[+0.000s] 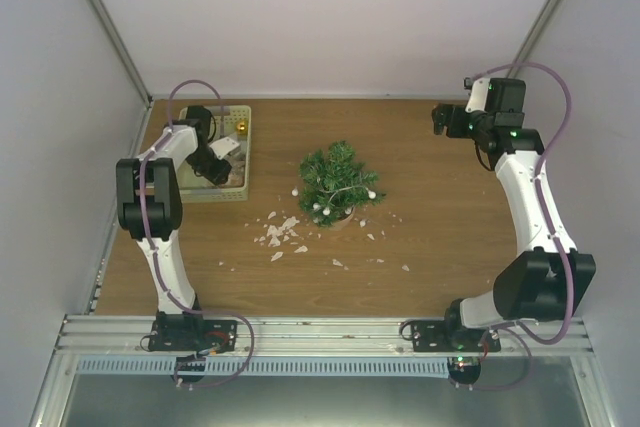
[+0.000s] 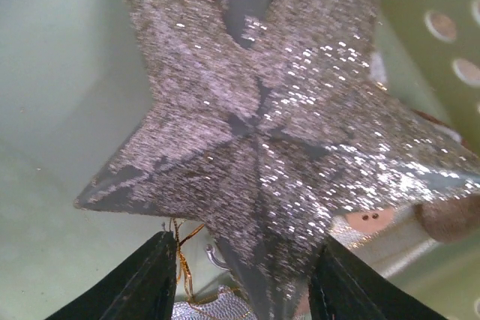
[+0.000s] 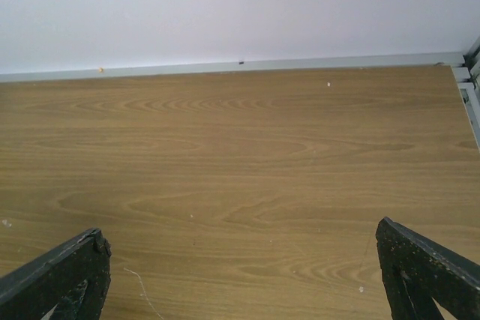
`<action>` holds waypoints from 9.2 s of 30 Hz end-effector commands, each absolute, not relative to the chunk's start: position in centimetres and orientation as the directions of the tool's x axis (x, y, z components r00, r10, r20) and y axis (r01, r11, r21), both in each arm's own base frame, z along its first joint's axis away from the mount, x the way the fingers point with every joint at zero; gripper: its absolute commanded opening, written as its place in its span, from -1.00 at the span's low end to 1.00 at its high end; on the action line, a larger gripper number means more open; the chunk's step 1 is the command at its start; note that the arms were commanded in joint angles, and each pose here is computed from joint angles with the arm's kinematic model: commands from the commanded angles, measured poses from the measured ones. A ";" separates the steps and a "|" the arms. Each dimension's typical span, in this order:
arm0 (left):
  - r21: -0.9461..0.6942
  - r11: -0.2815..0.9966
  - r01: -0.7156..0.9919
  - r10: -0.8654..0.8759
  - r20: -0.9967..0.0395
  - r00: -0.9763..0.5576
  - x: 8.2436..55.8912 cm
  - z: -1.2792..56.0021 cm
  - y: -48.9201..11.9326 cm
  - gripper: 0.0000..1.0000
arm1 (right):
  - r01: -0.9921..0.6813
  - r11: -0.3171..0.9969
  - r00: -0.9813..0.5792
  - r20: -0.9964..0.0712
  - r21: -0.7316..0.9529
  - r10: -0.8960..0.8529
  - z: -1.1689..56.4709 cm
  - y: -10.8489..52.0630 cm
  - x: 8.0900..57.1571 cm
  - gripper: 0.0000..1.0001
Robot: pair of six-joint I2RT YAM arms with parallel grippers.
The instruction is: Decorate the small christmas tree
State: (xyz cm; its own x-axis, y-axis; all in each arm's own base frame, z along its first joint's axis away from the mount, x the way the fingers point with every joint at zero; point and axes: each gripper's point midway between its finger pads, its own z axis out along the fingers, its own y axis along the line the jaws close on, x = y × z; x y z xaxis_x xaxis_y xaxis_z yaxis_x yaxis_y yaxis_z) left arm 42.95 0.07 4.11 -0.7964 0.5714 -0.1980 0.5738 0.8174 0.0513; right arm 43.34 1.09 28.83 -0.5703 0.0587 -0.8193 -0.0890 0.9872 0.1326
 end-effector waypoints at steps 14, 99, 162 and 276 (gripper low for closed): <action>0.043 0.801 0.597 0.593 -0.200 -0.780 40.5 7.6 -0.1 0.08 | -0.130 0.983 -0.546 -0.837 0.130 0.039 29.0 1.9 43.1 0.92; 0.275 0.778 0.565 0.623 -0.226 -0.749 45.2 14.3 2.1 -0.82 | -0.142 0.980 -0.559 -0.829 0.138 0.036 28.1 2.5 42.7 0.94; 0.305 0.653 0.693 0.740 -0.060 -0.670 41.8 14.2 3.5 0.54 | -0.166 0.975 -0.596 -0.803 0.150 0.023 26.0 3.7 41.6 0.99; 0.269 0.632 0.727 0.740 0.068 -0.669 43.6 8.2 4.3 -0.06 | -0.184 0.973 -0.614 -0.790 0.136 -0.006 25.0 4.9 41.2 0.99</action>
